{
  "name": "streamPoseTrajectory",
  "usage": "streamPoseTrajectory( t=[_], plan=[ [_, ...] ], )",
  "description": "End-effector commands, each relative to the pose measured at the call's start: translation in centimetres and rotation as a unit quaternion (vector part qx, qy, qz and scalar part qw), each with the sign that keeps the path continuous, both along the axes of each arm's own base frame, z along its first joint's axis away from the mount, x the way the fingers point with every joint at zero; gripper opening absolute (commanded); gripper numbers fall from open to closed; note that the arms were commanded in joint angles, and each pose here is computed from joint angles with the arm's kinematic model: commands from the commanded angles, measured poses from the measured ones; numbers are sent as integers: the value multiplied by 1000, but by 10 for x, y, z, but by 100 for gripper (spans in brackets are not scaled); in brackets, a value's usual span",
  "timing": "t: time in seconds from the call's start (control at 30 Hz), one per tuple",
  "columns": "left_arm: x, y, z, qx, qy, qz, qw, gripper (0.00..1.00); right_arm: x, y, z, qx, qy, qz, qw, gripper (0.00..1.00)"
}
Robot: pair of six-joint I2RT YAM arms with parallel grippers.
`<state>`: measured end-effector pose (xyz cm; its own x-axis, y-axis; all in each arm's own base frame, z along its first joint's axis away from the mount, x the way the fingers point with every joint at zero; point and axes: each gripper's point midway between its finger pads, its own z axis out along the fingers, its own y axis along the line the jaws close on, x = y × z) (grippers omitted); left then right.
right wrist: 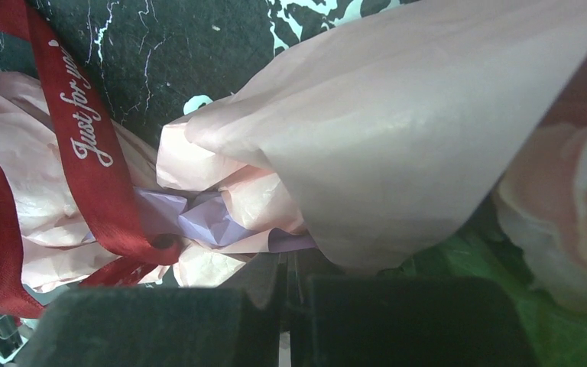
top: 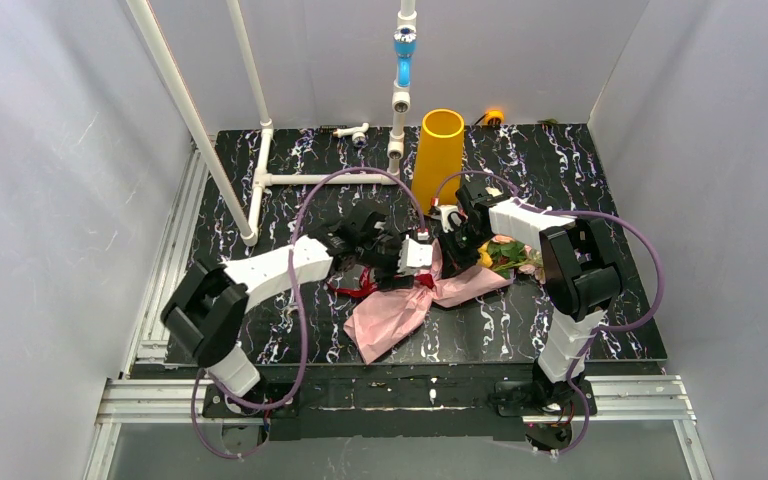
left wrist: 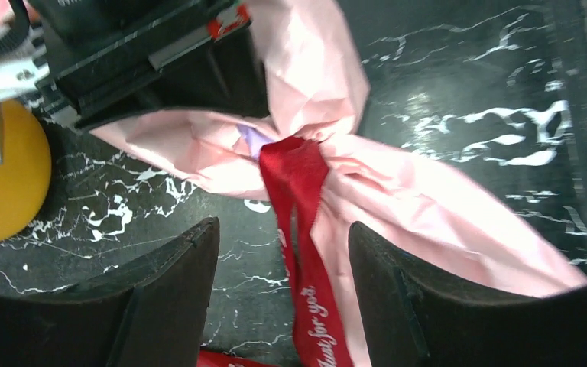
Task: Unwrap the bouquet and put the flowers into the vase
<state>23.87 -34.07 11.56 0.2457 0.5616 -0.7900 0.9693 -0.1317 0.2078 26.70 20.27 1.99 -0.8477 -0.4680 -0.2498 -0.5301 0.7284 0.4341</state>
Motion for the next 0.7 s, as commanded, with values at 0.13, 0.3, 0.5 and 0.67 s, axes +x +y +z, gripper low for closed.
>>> streamPoseTrajectory(
  t=[0.13,0.3,0.5,0.67],
  plan=[
    [36,-13,-19,17,-32,8,999,46,-24,-39,-58,-110,30,34,993,1],
    [23,-16,4,-13,-24,-10,1000,0,-22,-41,-59,-119,26,29,992,1],
    [-16,-23,69,-81,-4,-47,996,0,-19,-50,-65,-149,24,15,988,1],
    [-41,-12,79,-88,8,-62,994,0,-20,-53,-69,-159,30,12,987,1]
  ],
)
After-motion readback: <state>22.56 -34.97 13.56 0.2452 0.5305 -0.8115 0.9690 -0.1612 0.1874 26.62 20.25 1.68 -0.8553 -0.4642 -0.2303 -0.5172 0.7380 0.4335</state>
